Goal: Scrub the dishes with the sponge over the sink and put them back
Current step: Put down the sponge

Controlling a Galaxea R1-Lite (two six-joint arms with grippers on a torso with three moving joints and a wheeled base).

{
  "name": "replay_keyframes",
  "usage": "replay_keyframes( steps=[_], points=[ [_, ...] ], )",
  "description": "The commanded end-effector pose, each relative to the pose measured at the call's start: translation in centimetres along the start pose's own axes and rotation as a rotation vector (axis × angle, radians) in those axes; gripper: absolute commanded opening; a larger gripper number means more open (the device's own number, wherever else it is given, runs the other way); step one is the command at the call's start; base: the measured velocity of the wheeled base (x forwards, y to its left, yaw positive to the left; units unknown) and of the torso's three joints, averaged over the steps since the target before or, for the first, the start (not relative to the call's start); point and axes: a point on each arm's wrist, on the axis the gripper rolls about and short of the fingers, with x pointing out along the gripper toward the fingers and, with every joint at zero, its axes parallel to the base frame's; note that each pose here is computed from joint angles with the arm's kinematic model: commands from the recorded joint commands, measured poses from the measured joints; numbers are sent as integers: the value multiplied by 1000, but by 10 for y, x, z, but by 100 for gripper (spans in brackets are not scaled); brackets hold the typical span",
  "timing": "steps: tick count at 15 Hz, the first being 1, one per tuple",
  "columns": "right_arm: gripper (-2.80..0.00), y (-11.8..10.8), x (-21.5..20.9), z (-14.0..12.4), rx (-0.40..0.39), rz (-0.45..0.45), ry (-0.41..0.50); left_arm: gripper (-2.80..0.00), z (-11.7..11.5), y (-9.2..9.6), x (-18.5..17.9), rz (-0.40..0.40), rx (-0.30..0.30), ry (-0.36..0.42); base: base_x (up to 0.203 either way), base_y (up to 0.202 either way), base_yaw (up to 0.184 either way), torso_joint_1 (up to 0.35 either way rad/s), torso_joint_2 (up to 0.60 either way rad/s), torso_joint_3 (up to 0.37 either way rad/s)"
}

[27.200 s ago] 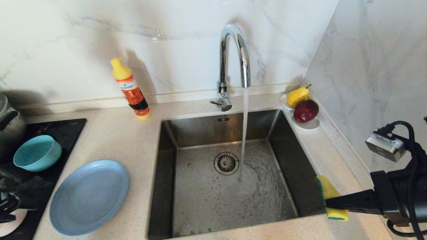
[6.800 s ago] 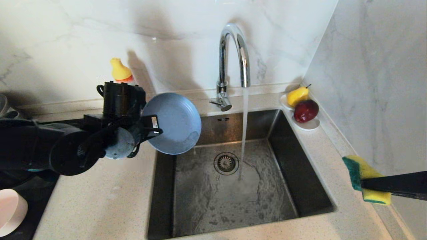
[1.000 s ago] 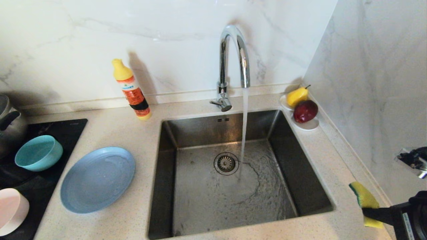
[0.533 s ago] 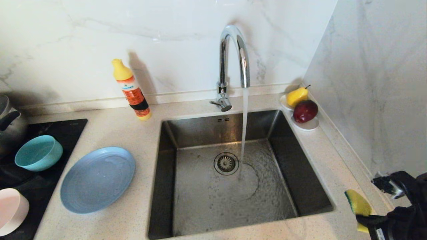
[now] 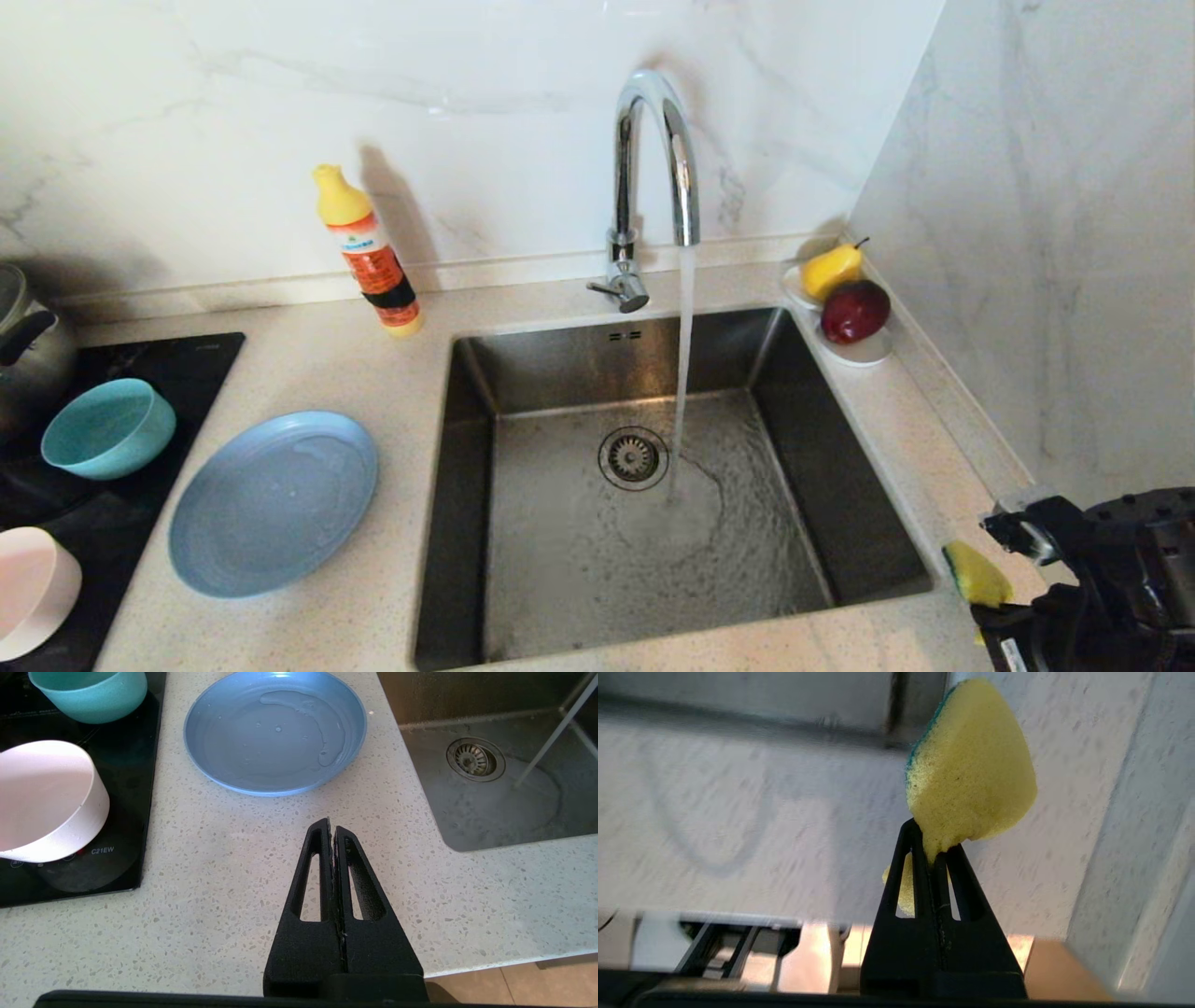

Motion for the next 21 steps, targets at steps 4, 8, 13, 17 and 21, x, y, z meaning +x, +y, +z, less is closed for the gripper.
replay_keyframes(
  steps=[4,8,13,17,21],
  points=[
    [-280,-6,24,-3,-6,-45,58,-280,0,0,0,0,0,2,0,0,0,0,0,0],
    [-280,-7,33,0,-21,-55,49,-280,0,0,0,-1,0,2,0,0,0,0,0,0],
    [-280,-6,38,8,-20,-56,32,-280,0,0,0,1,0,1,0,0,0,0,0,0],
    [-280,-6,40,14,-37,-56,21,-280,0,0,0,-1,0,2,0,0,0,0,0,0],
    [-280,-6,41,13,-42,-57,27,-280,0,0,0,-1,0,1,0,0,0,0,0,0]
  ],
)
